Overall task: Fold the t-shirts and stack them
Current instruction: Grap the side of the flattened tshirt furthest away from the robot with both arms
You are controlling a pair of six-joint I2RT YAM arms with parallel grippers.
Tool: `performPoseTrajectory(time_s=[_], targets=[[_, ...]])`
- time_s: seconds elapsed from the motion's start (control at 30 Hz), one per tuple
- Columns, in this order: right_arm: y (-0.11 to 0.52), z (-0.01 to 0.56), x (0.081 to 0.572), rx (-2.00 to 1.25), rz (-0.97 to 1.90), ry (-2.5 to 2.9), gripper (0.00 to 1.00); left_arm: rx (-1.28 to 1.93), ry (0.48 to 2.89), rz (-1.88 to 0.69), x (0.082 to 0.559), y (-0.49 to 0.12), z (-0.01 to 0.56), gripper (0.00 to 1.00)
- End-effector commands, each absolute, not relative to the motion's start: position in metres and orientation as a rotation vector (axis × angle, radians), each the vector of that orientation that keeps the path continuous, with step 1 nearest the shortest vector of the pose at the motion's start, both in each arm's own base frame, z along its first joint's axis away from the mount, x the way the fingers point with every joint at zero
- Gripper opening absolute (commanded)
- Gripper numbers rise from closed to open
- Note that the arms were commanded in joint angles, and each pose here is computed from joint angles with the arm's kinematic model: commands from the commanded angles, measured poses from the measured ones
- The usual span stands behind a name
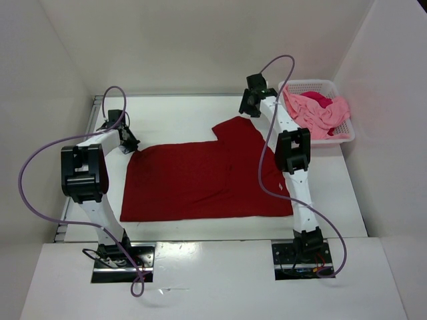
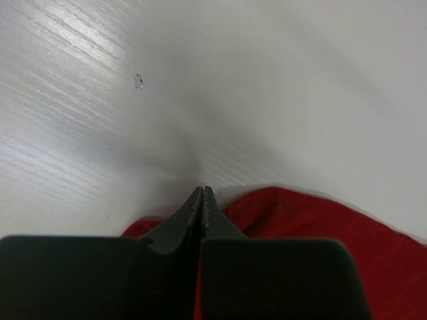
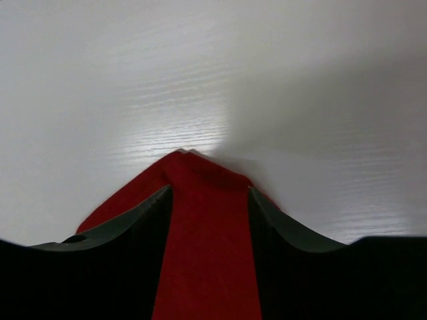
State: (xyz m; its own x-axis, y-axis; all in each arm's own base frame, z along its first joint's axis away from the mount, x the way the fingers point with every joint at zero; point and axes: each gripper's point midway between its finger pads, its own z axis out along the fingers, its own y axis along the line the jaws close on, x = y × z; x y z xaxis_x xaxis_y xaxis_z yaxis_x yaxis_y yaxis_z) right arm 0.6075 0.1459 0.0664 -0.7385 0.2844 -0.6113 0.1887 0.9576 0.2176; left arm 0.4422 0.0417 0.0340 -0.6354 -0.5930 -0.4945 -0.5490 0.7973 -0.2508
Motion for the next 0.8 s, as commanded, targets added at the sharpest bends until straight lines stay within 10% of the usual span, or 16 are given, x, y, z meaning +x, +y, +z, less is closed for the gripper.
performPoseTrajectory(time_s=[0.0, 0.57, 0.77], targets=[[0.139, 0.072, 0.603, 0.332, 0.192, 2.424, 0.55, -0.842, 2.368, -0.132, 0.447, 0.039, 0.049, 0.0], [0.143, 0.046, 0.626, 0.332, 0.223, 2.414, 0.56, -0.847, 2.37, -0.158, 0.449, 0.036, 0.047, 0.0], [0.146, 0.038, 0.62, 0.326, 0.236, 2.447, 0.41, -0.847, 2.37, -0.158, 0.449, 0.036, 0.047, 0.0]])
